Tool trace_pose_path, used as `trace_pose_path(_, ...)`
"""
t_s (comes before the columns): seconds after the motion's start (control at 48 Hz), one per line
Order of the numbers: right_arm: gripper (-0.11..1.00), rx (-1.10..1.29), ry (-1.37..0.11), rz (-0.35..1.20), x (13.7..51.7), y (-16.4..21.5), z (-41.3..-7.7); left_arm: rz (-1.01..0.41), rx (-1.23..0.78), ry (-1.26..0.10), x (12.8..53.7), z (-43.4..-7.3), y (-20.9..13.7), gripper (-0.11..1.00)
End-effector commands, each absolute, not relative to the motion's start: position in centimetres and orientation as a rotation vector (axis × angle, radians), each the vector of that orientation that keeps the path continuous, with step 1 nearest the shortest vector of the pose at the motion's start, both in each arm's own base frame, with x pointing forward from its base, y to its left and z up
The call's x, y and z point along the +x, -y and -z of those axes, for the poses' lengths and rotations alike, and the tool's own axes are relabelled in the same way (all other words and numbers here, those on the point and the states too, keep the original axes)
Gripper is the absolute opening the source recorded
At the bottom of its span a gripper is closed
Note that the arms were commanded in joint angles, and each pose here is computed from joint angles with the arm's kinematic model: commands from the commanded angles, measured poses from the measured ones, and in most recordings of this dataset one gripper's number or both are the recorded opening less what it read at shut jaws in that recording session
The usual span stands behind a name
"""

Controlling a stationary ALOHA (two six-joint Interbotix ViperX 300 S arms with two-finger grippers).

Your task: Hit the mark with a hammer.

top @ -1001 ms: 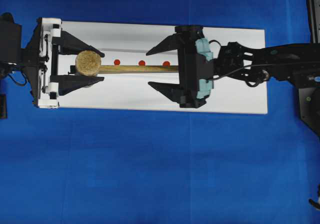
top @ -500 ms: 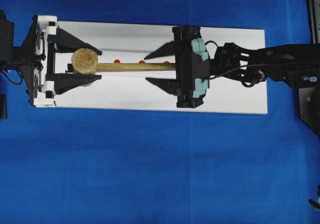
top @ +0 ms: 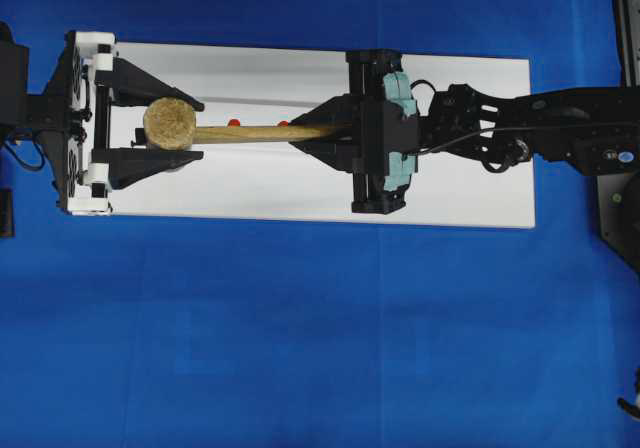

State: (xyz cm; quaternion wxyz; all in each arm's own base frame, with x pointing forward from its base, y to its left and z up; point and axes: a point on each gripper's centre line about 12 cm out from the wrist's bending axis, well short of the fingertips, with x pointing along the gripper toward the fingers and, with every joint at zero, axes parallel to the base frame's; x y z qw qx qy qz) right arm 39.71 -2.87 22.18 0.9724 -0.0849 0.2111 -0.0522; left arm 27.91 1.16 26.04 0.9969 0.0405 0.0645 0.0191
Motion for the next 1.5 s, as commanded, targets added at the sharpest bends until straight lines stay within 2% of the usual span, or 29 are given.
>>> trace_pose_path(0.0,0.02,-0.178,-0.381,0.109,40.2,2.8,-23.7,-0.040,0.082,-0.085,28.2,-27.4,-1.1,0.48)
trace_pose_path(0.229,0.02,-0.161,-0.385,0.110,40.2,2.7,-23.6,-0.032,0.076,-0.089,28.2,-27.2,-0.9,0.47)
trace_pose_path(0.271,0.02,-0.160,-0.385,0.111,40.2,2.7,-23.6,-0.032,0.076,-0.090,28.2,-27.2,-0.9,0.54)
trace_pose_path(0.375,0.02,-0.157,-0.384,0.112,40.2,2.7,-23.7,-0.032,0.078,-0.093,28.1,-27.1,-0.9,0.82)
trace_pose_path(0.417,0.02,-0.157,-0.387,0.111,40.1,2.7,-23.6,-0.032,0.078,-0.098,28.0,-27.0,-0.9,0.86)
trace_pose_path(0.563,0.02,-0.151,-0.385,0.113,39.8,2.7,-23.7,-0.032,0.076,-0.095,27.8,-27.0,-0.9,0.75)
trace_pose_path(0.813,0.02,-0.107,-0.407,0.117,38.4,2.6,-23.3,-0.033,0.070,-0.093,25.8,-27.2,-0.9,0.76)
trace_pose_path(1.23,0.02,-0.055,-0.429,0.125,36.7,2.5,-22.9,-0.028,0.064,-0.133,19.9,-27.0,-0.6,0.76)
trace_pose_path(1.48,0.02,-0.039,-0.436,0.124,36.6,2.5,-22.8,-0.026,0.065,-0.144,18.8,-26.7,-0.6,0.76)
